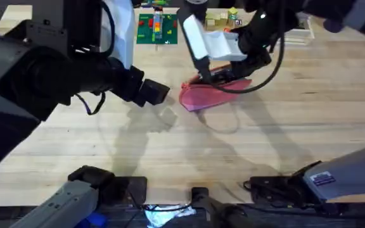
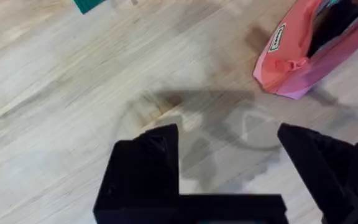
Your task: Unzip the bag, pick up the pens from the table one at a time and place them inside, then zip the bag closed.
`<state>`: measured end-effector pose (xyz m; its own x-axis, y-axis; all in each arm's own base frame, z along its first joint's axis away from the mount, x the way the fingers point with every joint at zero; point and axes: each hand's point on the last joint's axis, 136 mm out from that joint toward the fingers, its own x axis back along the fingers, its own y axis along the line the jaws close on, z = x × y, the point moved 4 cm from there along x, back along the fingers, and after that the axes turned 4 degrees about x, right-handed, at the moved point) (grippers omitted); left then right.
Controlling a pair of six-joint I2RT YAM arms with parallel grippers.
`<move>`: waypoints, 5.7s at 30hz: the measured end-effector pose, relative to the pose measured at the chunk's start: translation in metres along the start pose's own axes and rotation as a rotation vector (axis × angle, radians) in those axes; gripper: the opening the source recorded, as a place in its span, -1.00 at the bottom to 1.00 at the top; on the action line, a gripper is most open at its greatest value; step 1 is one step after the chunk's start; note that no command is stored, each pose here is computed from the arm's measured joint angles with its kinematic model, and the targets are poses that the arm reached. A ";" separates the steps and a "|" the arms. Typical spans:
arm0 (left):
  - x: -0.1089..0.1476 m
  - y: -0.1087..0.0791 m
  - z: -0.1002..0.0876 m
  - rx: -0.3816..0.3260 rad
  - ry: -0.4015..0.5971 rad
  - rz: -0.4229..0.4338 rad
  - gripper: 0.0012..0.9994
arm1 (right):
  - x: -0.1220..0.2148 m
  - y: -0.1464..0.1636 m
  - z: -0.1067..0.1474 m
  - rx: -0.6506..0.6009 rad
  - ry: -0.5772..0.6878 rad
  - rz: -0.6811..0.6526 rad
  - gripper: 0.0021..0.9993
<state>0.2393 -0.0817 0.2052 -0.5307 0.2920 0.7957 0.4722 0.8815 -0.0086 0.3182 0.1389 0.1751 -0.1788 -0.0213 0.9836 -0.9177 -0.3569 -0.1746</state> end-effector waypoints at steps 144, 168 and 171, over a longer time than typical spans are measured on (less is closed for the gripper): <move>-0.055 0.045 0.065 -0.061 -0.509 0.657 0.99 | 0.063 -0.027 -0.121 -0.895 -0.455 0.037 0.99; -0.055 0.045 0.065 -0.061 -0.509 0.657 0.99 | -0.028 -0.029 -0.132 -0.906 -0.255 -0.108 0.99; -0.055 0.045 0.065 -0.061 -0.509 0.657 0.99 | -0.034 -0.029 -0.132 -0.907 -0.244 -0.118 0.99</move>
<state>0.2441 -0.0340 0.1219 -0.3800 0.8851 0.2687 0.8264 0.4553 -0.3312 0.3034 0.2735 0.1411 -0.0820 -0.2628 0.9614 -0.8693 0.4906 0.0600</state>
